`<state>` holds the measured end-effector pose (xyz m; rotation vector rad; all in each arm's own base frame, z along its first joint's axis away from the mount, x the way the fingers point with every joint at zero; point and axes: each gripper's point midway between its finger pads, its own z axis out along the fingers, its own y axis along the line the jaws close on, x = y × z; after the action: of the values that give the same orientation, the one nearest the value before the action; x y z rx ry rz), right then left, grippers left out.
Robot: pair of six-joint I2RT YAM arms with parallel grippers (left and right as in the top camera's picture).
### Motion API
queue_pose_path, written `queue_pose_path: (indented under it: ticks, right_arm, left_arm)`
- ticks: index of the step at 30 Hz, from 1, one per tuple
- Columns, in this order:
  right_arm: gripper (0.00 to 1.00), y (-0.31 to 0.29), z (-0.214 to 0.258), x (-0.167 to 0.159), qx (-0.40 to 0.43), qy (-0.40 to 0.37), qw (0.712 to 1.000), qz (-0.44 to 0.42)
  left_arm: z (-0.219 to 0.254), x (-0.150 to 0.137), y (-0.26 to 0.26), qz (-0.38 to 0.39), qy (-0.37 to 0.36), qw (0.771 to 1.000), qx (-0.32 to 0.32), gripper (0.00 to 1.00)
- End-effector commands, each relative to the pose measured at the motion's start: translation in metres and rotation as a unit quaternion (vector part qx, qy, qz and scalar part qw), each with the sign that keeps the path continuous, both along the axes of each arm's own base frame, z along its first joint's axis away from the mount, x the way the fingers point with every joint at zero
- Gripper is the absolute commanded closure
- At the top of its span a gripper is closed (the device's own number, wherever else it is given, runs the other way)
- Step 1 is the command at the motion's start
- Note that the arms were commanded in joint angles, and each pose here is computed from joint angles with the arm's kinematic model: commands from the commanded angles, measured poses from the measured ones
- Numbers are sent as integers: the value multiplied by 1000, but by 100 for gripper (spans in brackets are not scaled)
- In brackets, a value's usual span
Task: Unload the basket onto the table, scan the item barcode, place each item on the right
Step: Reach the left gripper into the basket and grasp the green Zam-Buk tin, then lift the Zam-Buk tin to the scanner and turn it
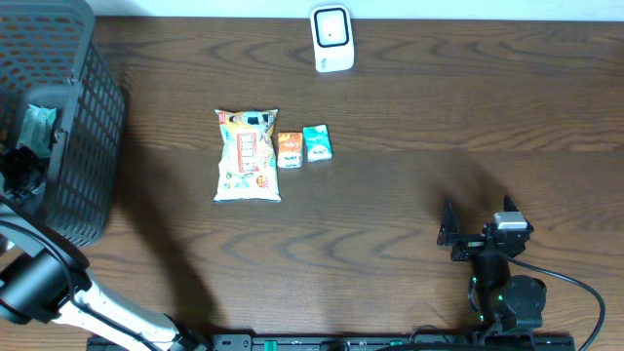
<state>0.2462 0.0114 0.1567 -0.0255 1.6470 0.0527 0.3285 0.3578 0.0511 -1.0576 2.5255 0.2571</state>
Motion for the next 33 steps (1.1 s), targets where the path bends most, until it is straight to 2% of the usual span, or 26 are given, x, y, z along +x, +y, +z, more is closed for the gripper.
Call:
queue_pose_path:
  ticks: [1, 7, 15, 17, 21, 25, 28, 33]
  right_arm:
    - [1, 2, 0, 0, 6, 0, 1000, 4]
    - [1, 2, 0, 0, 6, 0, 1000, 4]
    - [1, 2, 0, 0, 6, 0, 1000, 4]
    - [1, 2, 0, 0, 6, 0, 1000, 4]
    - [1, 2, 0, 0, 6, 0, 1000, 4]
    - [1, 2, 0, 0, 6, 0, 1000, 4]
    - [1, 2, 0, 0, 6, 0, 1000, 4]
    - [1, 2, 0, 0, 6, 0, 1000, 4]
  left_arm:
    - [-21, -6, -4, 5, 18, 1000, -15, 18]
    - [-40, -8, -8, 4, 31, 999, -32, 19]
    - [-47, -1, -16, -8, 15, 998, -57, 39]
    - [-47, -2, -17, -7, 17, 998, -58, 48]
    - [-40, -5, -18, -6, 19, 998, -57, 49]
    - [-11, -6, -20, -6, 7, 999, -44, 49]
    - [32, -5, -19, 14, -28, 999, -21, 48]
    - [121, 11, -33, 27, -154, 988, -5, 48]
